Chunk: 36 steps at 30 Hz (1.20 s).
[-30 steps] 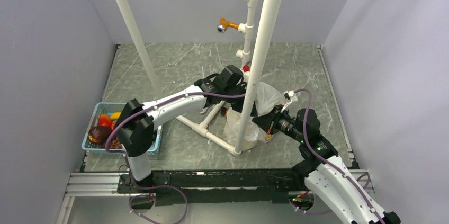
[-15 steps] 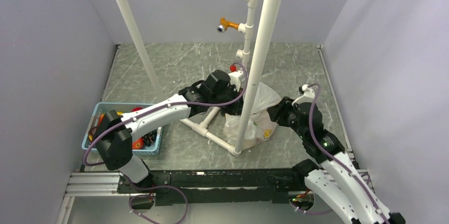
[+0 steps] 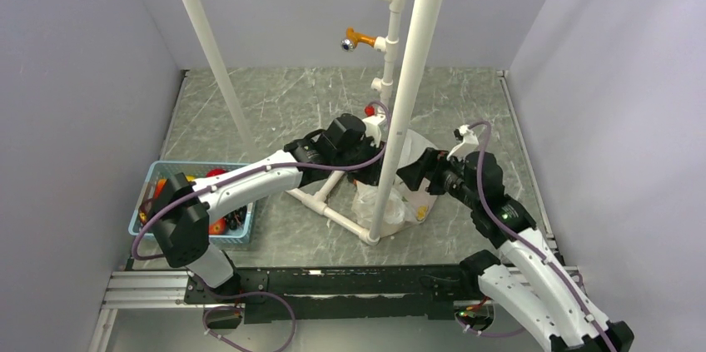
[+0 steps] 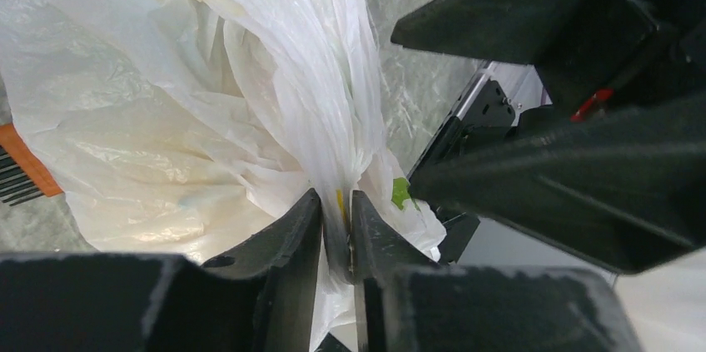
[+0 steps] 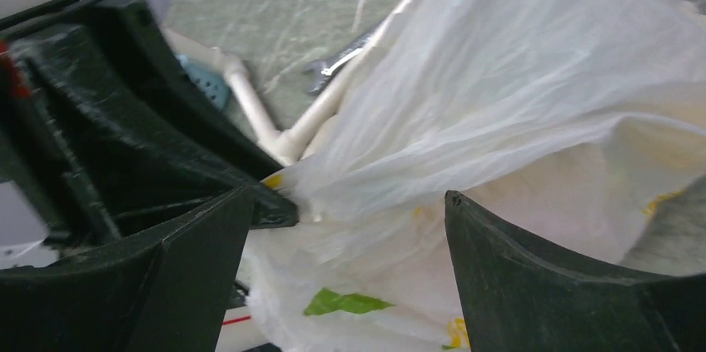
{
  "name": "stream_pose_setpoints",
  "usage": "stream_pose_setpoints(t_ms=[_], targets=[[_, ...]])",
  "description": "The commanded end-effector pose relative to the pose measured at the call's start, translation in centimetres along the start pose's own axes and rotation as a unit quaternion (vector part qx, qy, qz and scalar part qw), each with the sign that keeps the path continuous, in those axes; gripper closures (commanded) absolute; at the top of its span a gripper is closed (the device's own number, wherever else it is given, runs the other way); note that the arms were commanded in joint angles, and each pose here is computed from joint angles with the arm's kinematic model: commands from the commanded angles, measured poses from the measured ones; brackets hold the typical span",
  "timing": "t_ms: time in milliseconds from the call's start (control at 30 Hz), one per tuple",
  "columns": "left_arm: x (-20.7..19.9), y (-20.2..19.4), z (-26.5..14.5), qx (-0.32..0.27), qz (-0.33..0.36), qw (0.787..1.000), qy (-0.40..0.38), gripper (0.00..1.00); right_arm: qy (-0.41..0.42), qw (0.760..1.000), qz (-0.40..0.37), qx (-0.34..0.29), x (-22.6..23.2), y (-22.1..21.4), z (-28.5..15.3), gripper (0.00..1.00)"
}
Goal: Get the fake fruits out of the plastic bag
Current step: Untie the plastic bag at the center of the board.
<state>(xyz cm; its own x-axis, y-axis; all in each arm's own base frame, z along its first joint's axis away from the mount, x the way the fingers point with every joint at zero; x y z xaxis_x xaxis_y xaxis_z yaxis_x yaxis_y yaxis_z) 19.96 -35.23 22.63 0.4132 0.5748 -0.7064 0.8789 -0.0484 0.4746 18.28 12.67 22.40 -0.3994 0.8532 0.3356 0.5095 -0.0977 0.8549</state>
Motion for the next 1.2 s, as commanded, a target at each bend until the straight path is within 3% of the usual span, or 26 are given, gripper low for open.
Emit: stream_pose_setpoints(t_ms=[0,133,233,367,567,633,700,800,933,1067,1167], targets=[[-1.9,0.7,0.0,-0.008,0.008,1.000,-0.022,0.72,0.066,0.997,0.026,-0.030,1.4,-0.4,-0.3,0.12],[-1.5,0.3,0.0,-0.007,0.005,1.000,-0.011,0.63,0.069,0.996,0.047,-0.029,1.3,-0.9,0.3,0.15],[-1.3,0.1,-0.1,-0.005,0.003,1.000,0.001,0.63,0.054,0.997,0.053,-0.024,1.0,-0.8,0.9,0.26],[-1.4,0.0,-0.4,-0.010,0.003,1.000,0.007,0.72,0.022,0.998,0.058,-0.031,0.3,-0.5,1.3,0.36],[-2.1,0.0,-1.1,-0.018,0.013,1.000,0.003,0.64,0.006,0.998,0.056,-0.028,-0.1,-0.3,2.0,0.40],[-2.1,0.0,-1.1,-0.018,0.012,1.000,0.005,0.73,0.012,0.998,0.053,-0.025,-0.1,-0.5,2.4,0.49],[-2.0,0.0,-1.0,-0.018,0.009,1.000,0.007,0.81,0.011,0.998,0.050,-0.022,-0.2,-0.5,2.8,0.70],[-1.9,-0.2,-1.0,-0.021,0.008,1.000,0.013,0.86,-0.008,0.999,0.043,-0.016,-0.5,-0.2,2.9,0.91],[-1.7,0.0,-1.8,-0.046,0.003,0.999,0.030,1.00,-0.041,0.998,0.025,-0.031,-1.1,0.9,2.4,0.99],[-1.8,0.6,-2.8,-0.070,0.006,0.996,0.046,1.00,-0.133,0.990,0.010,-0.048,-2.7,2.8,0.9,1.00],[-1.7,1.2,-3.9,-0.098,0.008,0.993,0.064,1.00,-0.232,0.970,0.025,-0.066,-4.3,4.3,-1.0,1.00]])
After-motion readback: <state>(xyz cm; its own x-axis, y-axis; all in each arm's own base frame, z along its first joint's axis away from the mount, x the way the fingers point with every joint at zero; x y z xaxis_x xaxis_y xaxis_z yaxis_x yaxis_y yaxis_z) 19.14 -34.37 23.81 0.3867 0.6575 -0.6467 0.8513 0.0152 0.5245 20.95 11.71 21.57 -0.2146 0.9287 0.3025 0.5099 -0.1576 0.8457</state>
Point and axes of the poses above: each gripper's point midway between its finger pads, its own z axis out along the fingers, its own x axis along the line the jaws close on, y = z × x, the point moved 6 cm from there along -z, back along the fingers, and after that the axes turned 15 degrees about -z, right-handed, at the moved point
